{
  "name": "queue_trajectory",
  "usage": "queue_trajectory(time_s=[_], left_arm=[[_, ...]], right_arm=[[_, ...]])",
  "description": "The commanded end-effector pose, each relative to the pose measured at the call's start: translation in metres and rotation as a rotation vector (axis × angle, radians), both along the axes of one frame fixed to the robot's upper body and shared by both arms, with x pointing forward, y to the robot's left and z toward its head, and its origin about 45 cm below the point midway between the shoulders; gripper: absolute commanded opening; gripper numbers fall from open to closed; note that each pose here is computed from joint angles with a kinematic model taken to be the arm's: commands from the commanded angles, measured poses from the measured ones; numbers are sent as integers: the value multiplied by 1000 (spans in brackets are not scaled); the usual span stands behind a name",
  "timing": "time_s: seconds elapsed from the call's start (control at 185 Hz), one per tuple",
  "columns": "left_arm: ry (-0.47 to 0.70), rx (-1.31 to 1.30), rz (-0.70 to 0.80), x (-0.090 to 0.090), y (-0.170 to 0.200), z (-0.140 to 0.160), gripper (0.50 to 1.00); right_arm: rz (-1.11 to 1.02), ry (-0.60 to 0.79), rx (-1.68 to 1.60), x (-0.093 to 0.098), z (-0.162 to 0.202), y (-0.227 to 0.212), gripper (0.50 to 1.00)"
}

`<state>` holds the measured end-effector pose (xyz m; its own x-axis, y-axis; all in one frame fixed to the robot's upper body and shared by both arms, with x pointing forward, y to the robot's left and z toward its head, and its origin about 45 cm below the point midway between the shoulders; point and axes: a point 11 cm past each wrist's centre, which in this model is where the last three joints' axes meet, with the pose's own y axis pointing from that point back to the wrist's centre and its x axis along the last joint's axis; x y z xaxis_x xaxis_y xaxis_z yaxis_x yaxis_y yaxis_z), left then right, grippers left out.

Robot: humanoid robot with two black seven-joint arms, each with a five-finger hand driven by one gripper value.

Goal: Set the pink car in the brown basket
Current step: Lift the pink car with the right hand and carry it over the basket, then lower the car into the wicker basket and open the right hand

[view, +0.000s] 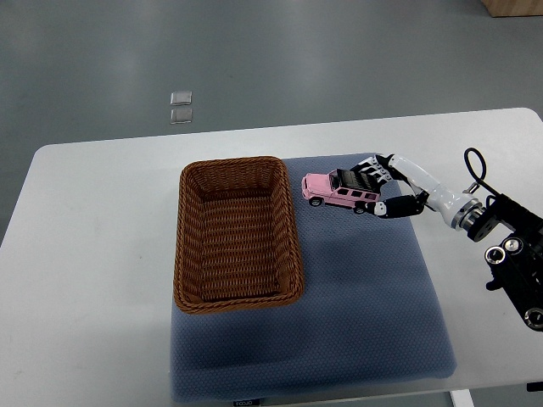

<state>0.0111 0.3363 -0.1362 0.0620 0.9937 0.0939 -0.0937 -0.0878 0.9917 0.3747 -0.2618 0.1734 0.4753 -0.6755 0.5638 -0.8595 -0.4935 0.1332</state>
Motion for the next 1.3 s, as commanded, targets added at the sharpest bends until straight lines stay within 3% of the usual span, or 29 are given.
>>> queue_trajectory(time_s=[0.0, 0.627, 0.984, 1.059, 1.119, 1.162, 1.227, 1.292], left_arm=[[1, 0, 2, -1, 0, 0, 1000], [0, -5, 3, -1, -2, 0, 1000], [-1, -6, 2, 0, -2, 0, 1000], [-1, -6, 1, 0, -2, 0, 1000], [0, -6, -1, 0, -2, 0, 1000], [0, -6, -1, 0, -2, 0, 1000], [0, -6, -1, 0, -2, 0, 1000], [-1, -5, 1, 0, -2, 0, 1000]], right_arm=[[7, -18, 25, 6, 7, 9, 500], [260, -106, -44, 40, 49, 107, 500], [424, -104, -226, 29, 30, 150, 502], [430, -102, -249, 30, 27, 151, 596], [427, -101, -256, 32, 28, 151, 735], [427, -102, -255, 33, 28, 152, 803], [426, -101, -259, 34, 28, 152, 856], [423, -96, -262, 35, 28, 151, 862]])
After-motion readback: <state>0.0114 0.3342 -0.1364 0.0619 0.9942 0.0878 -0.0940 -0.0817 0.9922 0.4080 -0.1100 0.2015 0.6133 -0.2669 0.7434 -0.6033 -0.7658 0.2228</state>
